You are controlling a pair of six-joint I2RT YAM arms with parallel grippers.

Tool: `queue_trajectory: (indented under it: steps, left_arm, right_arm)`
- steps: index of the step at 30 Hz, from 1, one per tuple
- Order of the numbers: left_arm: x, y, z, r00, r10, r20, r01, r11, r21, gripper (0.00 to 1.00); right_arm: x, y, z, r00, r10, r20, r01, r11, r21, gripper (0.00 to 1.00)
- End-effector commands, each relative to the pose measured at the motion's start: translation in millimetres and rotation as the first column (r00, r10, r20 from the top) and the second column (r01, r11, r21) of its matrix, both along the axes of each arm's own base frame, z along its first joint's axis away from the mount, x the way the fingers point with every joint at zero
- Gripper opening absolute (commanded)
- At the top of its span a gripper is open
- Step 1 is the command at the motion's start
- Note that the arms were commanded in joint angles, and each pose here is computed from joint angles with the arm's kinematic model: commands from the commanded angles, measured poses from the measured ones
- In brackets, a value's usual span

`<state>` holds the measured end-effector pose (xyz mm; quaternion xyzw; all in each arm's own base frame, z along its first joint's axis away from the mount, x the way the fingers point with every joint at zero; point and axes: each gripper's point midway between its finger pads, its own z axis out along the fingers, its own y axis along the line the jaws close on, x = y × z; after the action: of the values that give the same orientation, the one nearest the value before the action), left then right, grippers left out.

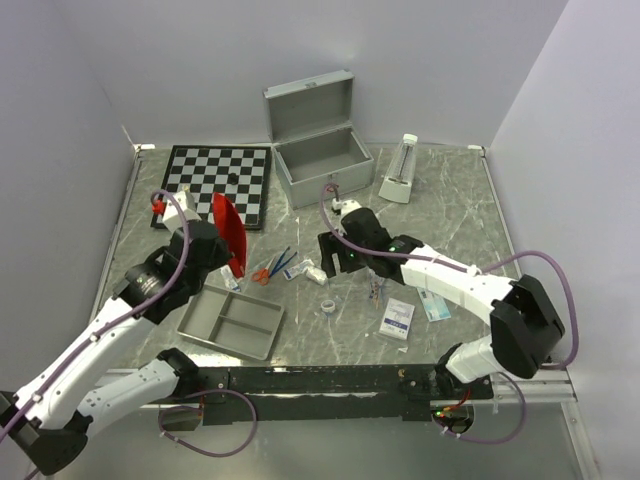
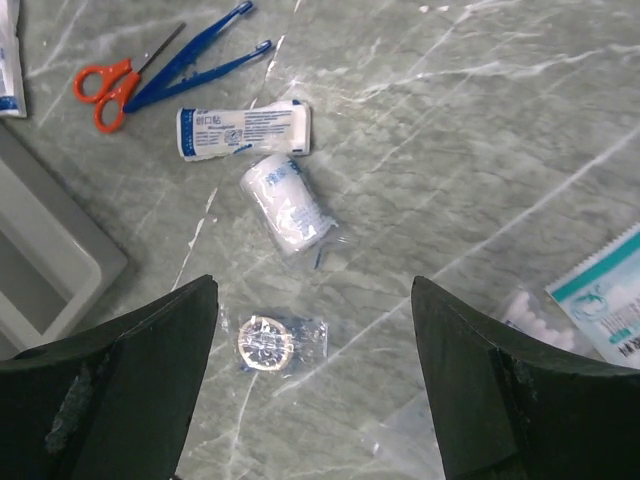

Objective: Organize the medicine kit

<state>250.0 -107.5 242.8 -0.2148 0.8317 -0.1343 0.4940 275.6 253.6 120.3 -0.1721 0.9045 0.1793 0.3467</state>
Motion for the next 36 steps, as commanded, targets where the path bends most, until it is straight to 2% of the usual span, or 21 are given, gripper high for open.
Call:
queue_trajectory:
  steps: [1, 4, 9, 15, 23, 36]
  left_arm:
    - [2.4, 9.4, 1.4, 0.993, 0.11, -0.049, -0.11, 0.994, 0.005, 0.01]
    - [3.6, 8.3, -2.3, 0.993, 0.103, -0.061, -0.102, 0.995, 0.022, 0.01]
    - [2.2, 4.2, 9.8, 0.999, 0.049, 0.023, -0.048, 0.998, -0.029, 0.01]
    - [-4.6, 22.1, 14.9, 0.992, 0.112, 0.059, -0.11, 0.993, -0.034, 0.01]
    - [-6.0, 22.6, 11.3, 0.992, 0.118, 0.048, -0.116, 0.993, -0.035, 0.01]
    - [-3.6, 25.0, 16.8, 0.99, 0.119, 0.078, -0.117, 0.993, -0.024, 0.01]
  right_arm:
    - [5.3, 22.0, 5.6, 0.996, 0.067, 0.052, -0.069, 0.997, 0.045, 0.84]
    - [3.2, 33.2, 0.1, 0.993, 0.104, 0.054, -0.106, 0.993, 0.045, 0.83]
    - [2.9, 47.8, -18.8, 0.986, 0.164, 0.033, -0.165, 0.986, 0.003, 0.82]
    - [8.3, 51.0, -42.1, 0.987, 0.162, 0.011, -0.162, 0.986, -0.035, 0.81]
    - [15.0, 54.2, -48.8, 0.985, 0.171, 0.018, -0.17, 0.984, -0.058, 0.78]
    - [8.4, 49.3, -71.1, 0.985, 0.166, -0.036, -0.168, 0.982, -0.083, 0.61]
